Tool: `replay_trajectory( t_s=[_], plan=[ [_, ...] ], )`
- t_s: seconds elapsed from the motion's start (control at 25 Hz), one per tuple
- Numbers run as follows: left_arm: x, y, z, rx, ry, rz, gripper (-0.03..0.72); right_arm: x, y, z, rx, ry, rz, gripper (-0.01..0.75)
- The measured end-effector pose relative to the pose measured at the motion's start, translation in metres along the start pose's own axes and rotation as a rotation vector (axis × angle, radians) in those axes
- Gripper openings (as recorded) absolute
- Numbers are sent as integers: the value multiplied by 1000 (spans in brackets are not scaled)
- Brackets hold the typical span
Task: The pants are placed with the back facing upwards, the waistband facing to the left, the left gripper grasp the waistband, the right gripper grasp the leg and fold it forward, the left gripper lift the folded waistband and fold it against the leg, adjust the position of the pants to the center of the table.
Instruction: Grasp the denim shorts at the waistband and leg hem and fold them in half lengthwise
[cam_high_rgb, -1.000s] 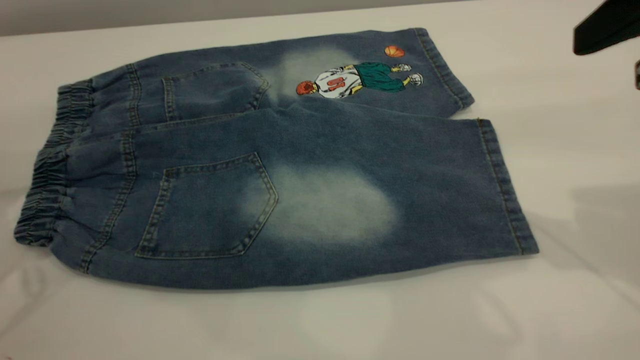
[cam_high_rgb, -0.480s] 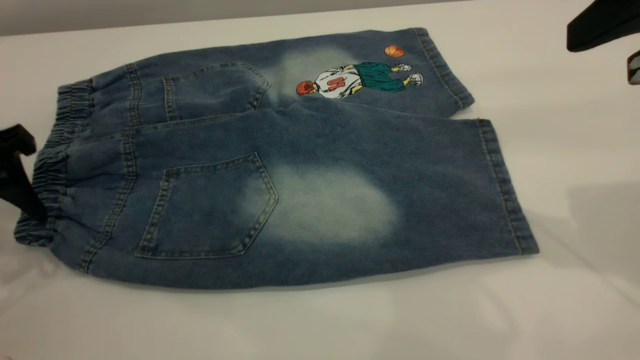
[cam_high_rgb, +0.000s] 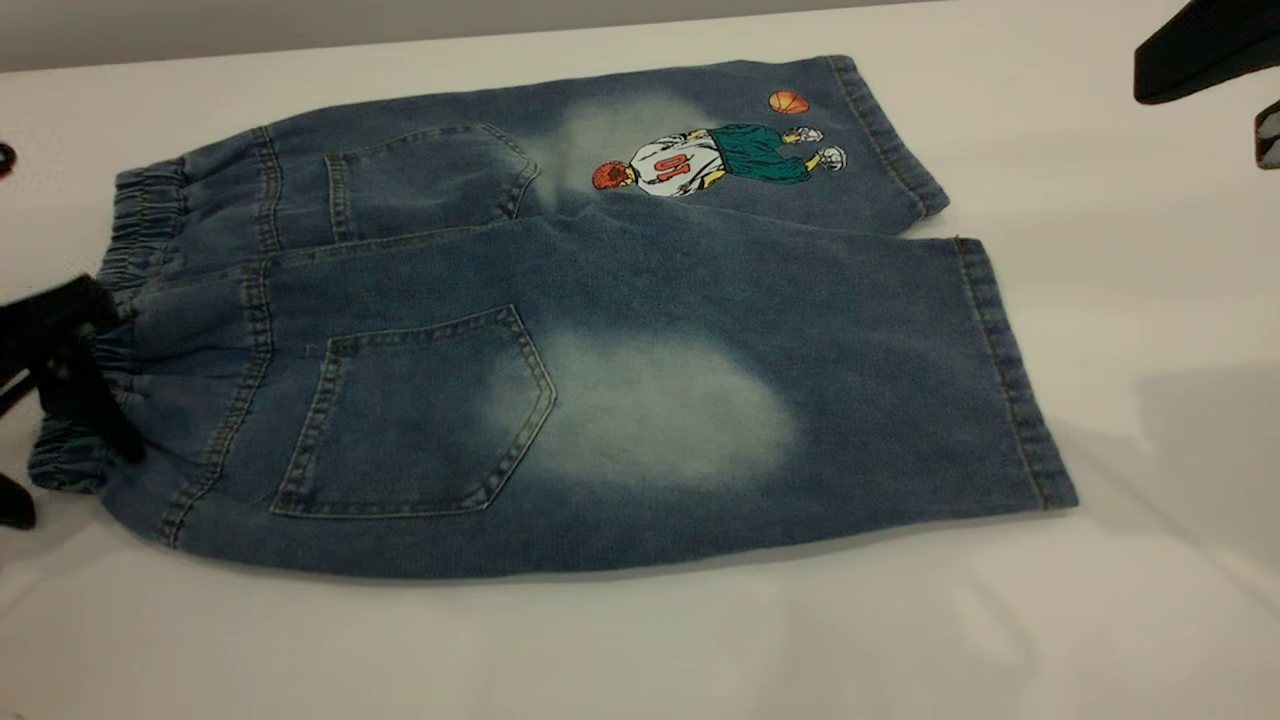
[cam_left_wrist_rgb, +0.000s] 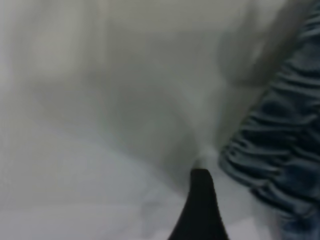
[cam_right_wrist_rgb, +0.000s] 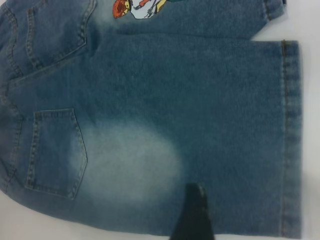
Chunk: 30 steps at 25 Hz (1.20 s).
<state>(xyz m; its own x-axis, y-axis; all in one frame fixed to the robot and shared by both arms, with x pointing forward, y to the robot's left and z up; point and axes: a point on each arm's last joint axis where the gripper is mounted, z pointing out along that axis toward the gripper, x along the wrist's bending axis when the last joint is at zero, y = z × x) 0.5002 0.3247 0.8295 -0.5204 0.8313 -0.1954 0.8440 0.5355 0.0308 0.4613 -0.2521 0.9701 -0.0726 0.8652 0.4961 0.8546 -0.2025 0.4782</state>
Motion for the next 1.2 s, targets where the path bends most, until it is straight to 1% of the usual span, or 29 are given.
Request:
replay_trajectory(
  t_s=[0.08, 0.16, 0.28, 0.4, 0.52, 0.6, 0.72, 0.84, 0.92, 1.0, 1.12, 1.2],
  plan=[
    [0, 1, 0, -13, 3, 0, 500, 0, 0, 0, 0, 0, -1, 500],
    [0, 4, 0, -36, 5, -3, 463, 0, 0, 0, 0, 0, -1, 500],
    [0, 6, 0, -56, 7, -10, 358, 0, 0, 0, 5, 4, -2, 500],
    [1, 7, 2, -61, 11, -10, 230, 1, -1, 0, 11, 9, -3, 500],
    [1, 7, 2, -65, 12, -11, 158, 1, -1, 0, 13, 8, -2, 500],
    [1, 7, 2, -69, 12, -11, 141, -1, -2, 4, 27, 5, 5, 500],
    [1, 7, 3, -67, 13, 12, 140, -7, -4, 14, 67, -1, 44, 500],
    [0, 6, 1, -61, 10, 26, 140, -16, -10, 31, 133, -9, 111, 500],
    [-1, 6, -4, -65, 2, 47, 139, -21, -16, 43, 195, 2, 139, 500],
    [-3, 8, -11, -92, -9, 53, 138, -27, -22, 56, 254, 12, 165, 500],
    [-7, 10, -24, -123, -30, 70, 138, -36, -32, 75, 319, 33, 214, 500],
    [-9, 10, -31, -141, -39, 92, 138, -43, -39, 86, 351, 30, 241, 500]
  ],
)
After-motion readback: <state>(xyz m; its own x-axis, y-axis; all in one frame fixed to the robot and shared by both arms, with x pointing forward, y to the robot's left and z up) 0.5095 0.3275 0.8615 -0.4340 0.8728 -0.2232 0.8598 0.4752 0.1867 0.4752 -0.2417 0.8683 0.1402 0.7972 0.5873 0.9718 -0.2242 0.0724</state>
